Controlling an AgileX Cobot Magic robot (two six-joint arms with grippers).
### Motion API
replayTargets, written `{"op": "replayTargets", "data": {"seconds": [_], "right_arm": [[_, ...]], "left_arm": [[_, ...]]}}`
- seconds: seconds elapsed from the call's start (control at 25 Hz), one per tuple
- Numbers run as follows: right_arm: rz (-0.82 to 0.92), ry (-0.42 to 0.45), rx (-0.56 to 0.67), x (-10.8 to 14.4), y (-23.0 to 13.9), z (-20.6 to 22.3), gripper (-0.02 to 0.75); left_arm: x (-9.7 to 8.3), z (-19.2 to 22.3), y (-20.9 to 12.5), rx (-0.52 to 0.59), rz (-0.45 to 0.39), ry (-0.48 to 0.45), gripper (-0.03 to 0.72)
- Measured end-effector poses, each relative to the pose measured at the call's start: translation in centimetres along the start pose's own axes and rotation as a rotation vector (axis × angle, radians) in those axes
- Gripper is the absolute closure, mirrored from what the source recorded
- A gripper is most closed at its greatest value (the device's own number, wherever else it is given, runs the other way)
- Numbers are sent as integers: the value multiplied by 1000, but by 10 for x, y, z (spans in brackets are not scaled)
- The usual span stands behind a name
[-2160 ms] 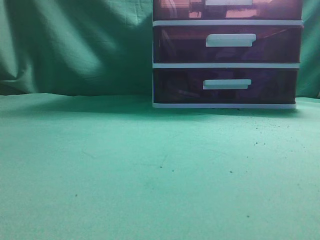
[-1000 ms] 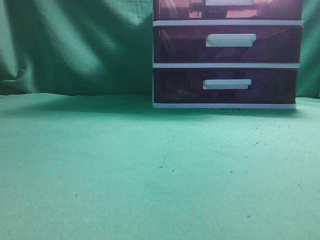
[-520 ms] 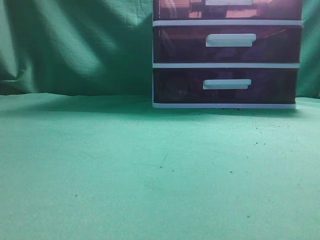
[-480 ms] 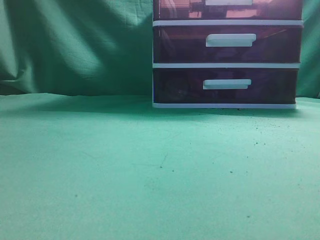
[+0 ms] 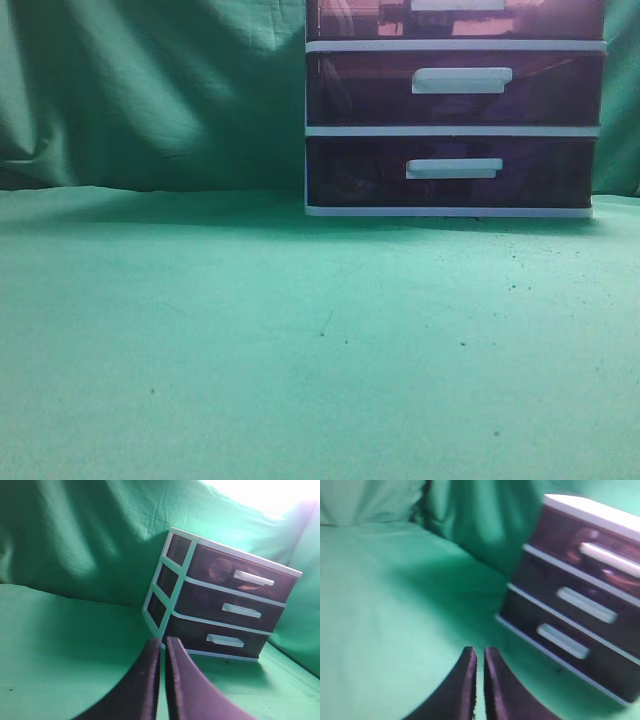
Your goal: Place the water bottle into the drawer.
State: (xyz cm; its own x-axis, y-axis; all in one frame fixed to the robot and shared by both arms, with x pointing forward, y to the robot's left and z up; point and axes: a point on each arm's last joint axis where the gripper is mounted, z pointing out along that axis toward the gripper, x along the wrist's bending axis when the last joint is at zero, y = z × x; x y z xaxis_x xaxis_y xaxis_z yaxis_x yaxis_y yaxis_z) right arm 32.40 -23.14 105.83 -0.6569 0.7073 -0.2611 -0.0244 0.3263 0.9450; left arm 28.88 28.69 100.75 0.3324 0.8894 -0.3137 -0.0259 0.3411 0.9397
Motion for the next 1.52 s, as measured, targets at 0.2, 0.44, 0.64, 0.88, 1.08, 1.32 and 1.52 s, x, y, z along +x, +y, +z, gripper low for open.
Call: {"op": "replayTargets", "data": {"seconds": [0.2, 0.44, 0.64, 0.88, 1.08, 1.32, 1.52], "right_arm": [[103, -209, -55, -10, -21, -15, 690], [196, -403, -52, -6, -48, -40, 690], [321, -566, 54, 0, -79, -50, 690], [460, -648, 184, 3, -123, -45, 690], [461, -669, 208, 3, -129, -46, 690], [480, -672, 200, 3, -129, -46, 690], [486, -673, 196, 3, -129, -46, 690]], "left_arm": [[0, 0, 0, 0, 0, 0, 688], [0, 0, 0, 0, 0, 0, 688], [0, 0, 0, 0, 0, 0, 688], [0, 0, 0, 0, 2, 0, 688], [0, 0, 0, 0, 4, 0, 688], [0, 0, 0, -4, 54, 0, 688], [0, 0, 0, -4, 66, 0, 688]]}}
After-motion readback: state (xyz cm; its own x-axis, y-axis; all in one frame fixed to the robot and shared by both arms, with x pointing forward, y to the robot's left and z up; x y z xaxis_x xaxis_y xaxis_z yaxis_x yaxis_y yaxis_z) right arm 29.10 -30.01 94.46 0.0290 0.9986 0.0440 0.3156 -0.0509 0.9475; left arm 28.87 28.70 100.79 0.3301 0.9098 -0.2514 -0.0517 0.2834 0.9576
